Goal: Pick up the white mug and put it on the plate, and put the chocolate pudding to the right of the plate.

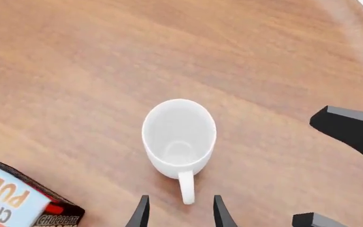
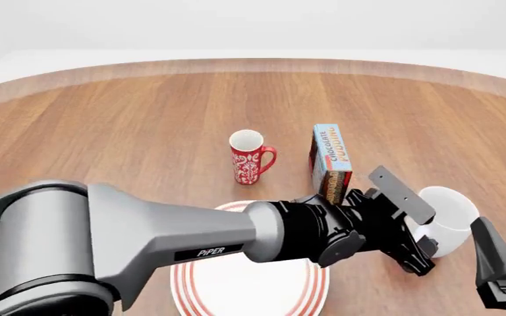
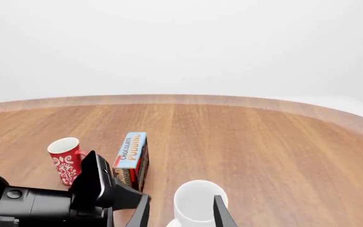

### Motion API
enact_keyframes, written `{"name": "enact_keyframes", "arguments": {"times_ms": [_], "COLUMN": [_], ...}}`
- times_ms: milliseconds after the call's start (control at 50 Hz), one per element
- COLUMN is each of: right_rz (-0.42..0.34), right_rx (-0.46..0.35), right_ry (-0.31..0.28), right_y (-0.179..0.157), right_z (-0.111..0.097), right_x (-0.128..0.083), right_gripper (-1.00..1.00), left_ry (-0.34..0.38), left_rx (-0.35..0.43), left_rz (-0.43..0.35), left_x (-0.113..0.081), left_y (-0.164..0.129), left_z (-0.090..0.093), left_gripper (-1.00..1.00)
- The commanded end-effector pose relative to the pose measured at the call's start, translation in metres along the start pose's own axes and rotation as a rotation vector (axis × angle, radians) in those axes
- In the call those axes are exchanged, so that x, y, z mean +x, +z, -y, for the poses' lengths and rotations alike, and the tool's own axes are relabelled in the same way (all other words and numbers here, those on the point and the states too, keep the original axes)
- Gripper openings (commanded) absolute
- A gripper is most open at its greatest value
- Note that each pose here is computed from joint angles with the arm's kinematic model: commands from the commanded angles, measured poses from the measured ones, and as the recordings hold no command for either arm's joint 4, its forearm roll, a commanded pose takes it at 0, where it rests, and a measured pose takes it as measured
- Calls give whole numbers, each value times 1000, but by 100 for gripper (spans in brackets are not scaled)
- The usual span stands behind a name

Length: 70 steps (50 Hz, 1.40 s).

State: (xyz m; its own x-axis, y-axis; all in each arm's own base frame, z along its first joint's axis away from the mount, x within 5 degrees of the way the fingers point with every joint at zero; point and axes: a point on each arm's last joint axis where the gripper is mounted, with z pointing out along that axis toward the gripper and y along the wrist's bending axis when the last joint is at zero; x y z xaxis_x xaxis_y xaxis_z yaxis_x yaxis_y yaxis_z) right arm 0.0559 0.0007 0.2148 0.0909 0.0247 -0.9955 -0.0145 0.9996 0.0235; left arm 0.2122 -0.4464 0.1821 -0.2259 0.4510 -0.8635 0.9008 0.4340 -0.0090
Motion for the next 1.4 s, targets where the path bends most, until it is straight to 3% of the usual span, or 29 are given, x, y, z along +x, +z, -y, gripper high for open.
{"name": "enact_keyframes", "arguments": {"times_ms": [20,300,1040,1380,1400], "right_rz": [0,0,2,2,2], "right_rx": [0,0,-1,-3,-3], "right_ry": [0,2,10,12,13], "right_y": [0,0,0,0,0], "right_z": [0,0,0,0,0], "right_x": [0,0,0,-3,-3], "right_gripper": [100,100,100,100,100], "left_ry": [7,20,39,38,38], "left_rx": [-1,11,-4,9,9], "left_rz": [-23,-48,-126,-136,-136], "left_x": [1,4,14,21,22], "left_y": [9,18,50,54,54], "left_z": [0,7,-3,5,5], "left_gripper": [100,100,100,100,-100]}}
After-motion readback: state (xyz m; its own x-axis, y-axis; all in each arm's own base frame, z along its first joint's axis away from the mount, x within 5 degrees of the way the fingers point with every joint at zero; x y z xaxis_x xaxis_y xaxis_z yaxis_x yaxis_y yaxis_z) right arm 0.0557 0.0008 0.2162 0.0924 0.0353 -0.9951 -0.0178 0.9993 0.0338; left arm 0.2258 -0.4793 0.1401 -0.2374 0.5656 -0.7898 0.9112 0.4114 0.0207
